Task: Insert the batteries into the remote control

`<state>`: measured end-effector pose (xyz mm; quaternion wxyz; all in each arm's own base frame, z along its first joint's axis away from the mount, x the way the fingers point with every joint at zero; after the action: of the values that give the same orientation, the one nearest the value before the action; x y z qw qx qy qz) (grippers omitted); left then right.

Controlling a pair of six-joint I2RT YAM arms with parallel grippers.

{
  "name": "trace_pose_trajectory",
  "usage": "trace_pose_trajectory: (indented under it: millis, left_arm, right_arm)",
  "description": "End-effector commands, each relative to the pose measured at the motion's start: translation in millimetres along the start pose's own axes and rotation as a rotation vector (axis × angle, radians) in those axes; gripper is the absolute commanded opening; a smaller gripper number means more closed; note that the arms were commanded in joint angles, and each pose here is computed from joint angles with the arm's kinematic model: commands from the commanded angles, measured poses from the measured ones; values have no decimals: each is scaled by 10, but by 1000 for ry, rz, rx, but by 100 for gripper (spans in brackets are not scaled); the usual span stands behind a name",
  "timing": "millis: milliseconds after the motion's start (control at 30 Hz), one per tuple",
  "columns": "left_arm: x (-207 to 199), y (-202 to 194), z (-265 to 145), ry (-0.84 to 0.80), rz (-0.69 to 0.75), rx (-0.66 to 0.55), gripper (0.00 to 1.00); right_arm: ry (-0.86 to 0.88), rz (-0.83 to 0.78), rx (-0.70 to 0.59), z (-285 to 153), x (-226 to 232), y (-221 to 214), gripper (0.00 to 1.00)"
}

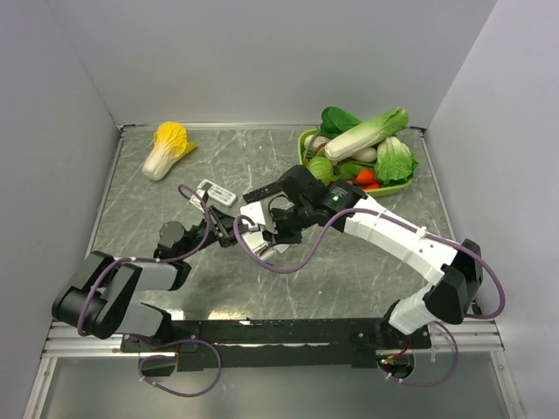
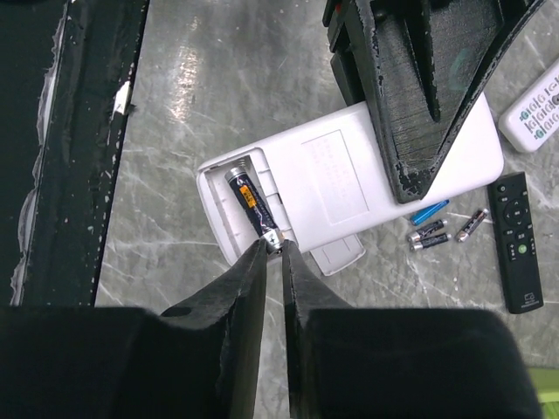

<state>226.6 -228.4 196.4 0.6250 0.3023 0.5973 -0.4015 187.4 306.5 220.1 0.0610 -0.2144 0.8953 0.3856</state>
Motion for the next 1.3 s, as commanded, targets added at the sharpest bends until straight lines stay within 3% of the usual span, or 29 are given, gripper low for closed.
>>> trace_pose_trajectory:
  millis: [0,300,800,1000,1267]
  left_arm:
    - [-1001,-360,-183,-484,378,104,2]
    - [-966,-336,-191,-475,361,87,1]
    - [-958,-331,-192,-472,354,84,1]
    - [-971,-336,-190,-476,360,88,1]
    - [-975,-338,-187,-476,362,91,1]
  right_arm:
    - [-2,-37,-8,-31,-60,54,15]
    - [-62,-32,21,-116,-104,-3,0]
    - [-139,-23,-13,-250,-132,75,0]
    - [-132,-40,-22,-260,-142,121,26]
    - [-87,-77,24,-178,-102,100,33]
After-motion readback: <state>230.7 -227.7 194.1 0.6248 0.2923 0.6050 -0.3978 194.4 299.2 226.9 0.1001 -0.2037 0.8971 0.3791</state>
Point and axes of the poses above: each gripper's point midway between its finger pads, its own z axis out along the fingers, its own x axis along the line the jaws close on, y = z × x, the point moved 2 cm from there along -z, back along the fingers, and after that the axes turned 11 degrees about -z, right-handed, at the moved point
